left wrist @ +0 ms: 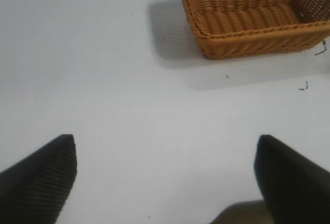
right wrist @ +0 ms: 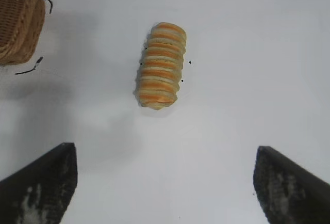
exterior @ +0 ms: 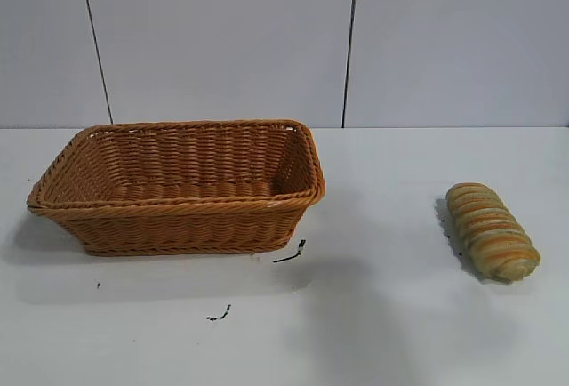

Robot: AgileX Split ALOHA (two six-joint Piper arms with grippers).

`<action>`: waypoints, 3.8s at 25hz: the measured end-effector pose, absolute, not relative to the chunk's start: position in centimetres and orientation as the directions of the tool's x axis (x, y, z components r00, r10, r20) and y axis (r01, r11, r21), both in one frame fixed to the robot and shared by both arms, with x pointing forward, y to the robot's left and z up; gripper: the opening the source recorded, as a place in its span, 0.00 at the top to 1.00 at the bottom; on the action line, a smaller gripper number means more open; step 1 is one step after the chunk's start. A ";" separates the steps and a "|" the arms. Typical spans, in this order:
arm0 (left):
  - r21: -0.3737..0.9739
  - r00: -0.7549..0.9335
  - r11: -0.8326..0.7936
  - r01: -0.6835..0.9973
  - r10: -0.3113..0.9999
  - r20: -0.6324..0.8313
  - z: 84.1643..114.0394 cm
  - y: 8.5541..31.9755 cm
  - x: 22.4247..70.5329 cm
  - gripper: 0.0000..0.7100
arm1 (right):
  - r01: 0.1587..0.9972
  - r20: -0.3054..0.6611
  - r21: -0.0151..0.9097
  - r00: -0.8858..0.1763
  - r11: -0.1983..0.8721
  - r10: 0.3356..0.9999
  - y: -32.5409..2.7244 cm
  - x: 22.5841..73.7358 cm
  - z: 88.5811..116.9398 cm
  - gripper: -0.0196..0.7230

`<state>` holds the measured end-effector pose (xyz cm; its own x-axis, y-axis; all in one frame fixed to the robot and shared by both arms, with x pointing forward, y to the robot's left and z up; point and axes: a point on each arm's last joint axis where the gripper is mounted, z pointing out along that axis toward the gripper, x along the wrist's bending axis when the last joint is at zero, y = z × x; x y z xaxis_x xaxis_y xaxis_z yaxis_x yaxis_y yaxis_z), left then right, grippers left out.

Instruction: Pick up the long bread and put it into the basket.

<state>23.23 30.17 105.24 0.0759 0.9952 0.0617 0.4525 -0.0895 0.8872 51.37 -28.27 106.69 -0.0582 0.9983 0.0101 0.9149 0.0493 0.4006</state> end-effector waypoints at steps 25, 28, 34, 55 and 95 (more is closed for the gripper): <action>0.887 0.076 -0.090 0.453 0.995 0.062 105.2 30.2 23.2 0.02 | 0.988 0.048 0.150 -0.045 0.037 0.998 -27.2 65.0 89.3 0.11; 0.887 0.076 -0.090 0.453 0.995 0.062 105.2 30.2 23.2 0.02 | 0.985 0.046 0.164 -0.056 0.048 0.997 -27.2 65.2 89.1 0.11; 0.887 0.076 -0.090 0.453 0.995 0.062 105.2 30.2 23.2 0.02 | 0.987 0.057 0.153 -0.053 0.044 0.997 -27.1 65.2 88.4 0.11; 0.887 0.076 -0.090 0.453 0.995 0.062 105.2 30.2 23.2 0.02 | 0.973 0.050 0.218 -0.092 0.079 0.994 -26.8 66.6 98.2 0.77; 0.887 0.076 -0.090 0.453 0.995 0.062 105.2 30.2 23.2 0.02 | 0.045 -0.296 0.469 -0.933 0.882 0.205 3.8 67.5 96.3 0.78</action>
<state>23.23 30.17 105.24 0.0759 0.9952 0.0617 0.4525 -0.0895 0.8872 67.46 3.80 96.35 -0.9331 0.2045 -0.2957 0.0448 0.8822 0.4688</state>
